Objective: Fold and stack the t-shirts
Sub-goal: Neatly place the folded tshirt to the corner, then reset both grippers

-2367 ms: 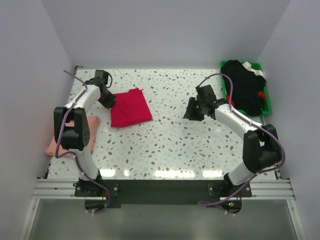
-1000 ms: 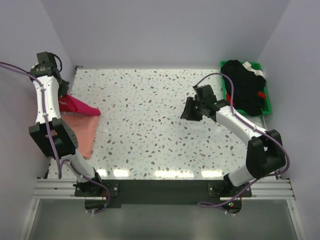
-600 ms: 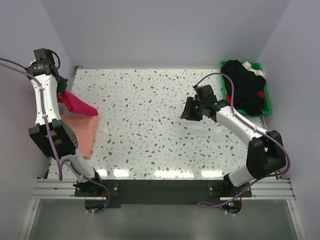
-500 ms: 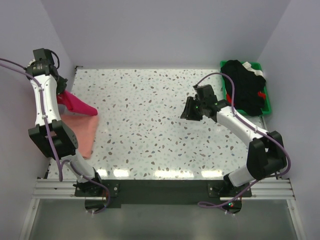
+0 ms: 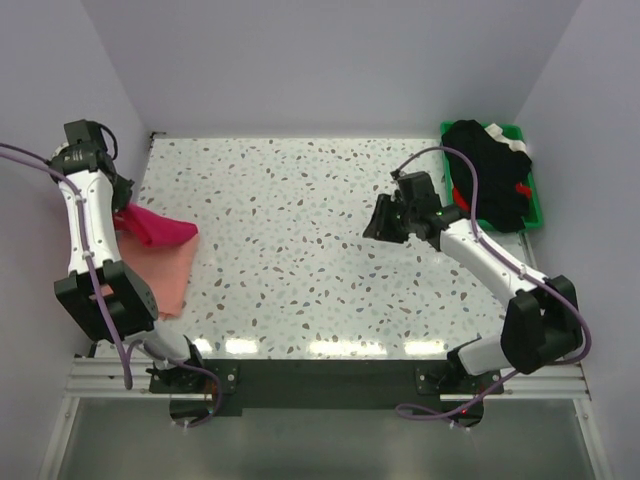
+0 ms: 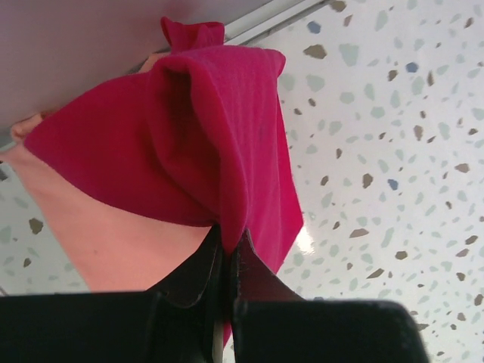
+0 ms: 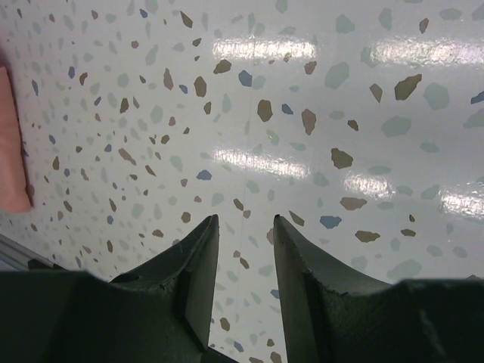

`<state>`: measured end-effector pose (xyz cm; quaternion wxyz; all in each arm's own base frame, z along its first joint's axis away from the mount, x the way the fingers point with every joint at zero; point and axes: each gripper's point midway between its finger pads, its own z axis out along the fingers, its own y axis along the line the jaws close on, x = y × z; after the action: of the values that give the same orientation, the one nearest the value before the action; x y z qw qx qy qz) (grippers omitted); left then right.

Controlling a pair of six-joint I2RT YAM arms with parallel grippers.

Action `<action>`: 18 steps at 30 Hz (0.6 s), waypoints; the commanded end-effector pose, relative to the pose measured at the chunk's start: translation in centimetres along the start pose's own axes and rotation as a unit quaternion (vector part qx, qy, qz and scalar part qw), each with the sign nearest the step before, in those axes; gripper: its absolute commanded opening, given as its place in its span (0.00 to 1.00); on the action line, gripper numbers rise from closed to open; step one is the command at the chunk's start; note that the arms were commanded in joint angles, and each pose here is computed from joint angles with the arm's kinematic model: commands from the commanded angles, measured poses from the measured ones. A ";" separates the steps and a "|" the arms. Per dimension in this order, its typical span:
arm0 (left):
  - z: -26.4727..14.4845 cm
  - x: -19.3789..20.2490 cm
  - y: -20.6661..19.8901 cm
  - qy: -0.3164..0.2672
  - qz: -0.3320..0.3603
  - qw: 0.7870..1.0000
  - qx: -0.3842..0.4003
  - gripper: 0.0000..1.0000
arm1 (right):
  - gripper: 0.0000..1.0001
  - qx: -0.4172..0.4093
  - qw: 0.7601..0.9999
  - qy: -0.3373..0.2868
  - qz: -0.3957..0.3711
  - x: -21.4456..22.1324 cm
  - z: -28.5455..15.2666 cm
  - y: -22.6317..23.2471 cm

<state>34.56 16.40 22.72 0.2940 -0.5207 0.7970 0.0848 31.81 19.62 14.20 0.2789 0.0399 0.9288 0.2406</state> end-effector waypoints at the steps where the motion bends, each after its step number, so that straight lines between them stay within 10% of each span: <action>1: -1.2 -1.0 1.9 -0.040 -0.004 0.999 -0.007 0.00 | 0.39 -0.014 1.000 0.000 -0.003 0.5 -0.9 0.5; 5: -0.4 1.1 5.2 -0.041 -0.009 0.998 -0.051 0.08 | 0.39 -0.024 1.000 0.014 -0.008 1.7 -1.1 0.4; 8: 0.4 2.8 7.3 -0.038 -0.006 0.996 -0.075 0.42 | 0.39 -0.032 0.999 0.022 -0.013 2.5 -1.4 0.4; 9: -0.1 2.9 7.6 -0.046 -0.009 0.997 -0.068 0.71 | 0.39 -0.033 0.999 0.024 -0.017 2.7 -1.6 0.4; 12: -1.0 3.5 7.8 -0.059 -0.011 0.997 -0.044 0.97 | 0.40 -0.034 0.999 0.022 -0.022 3.0 -2.1 0.2; 18: -3.7 3.1 5.5 -0.091 0.003 0.994 0.060 1.00 | 0.40 -0.036 0.999 0.016 -0.018 3.1 -2.4 0.3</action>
<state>25.33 14.97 20.32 0.3203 -0.5217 0.7813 0.1217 28.51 19.22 13.89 0.2645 0.0205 0.9290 0.2581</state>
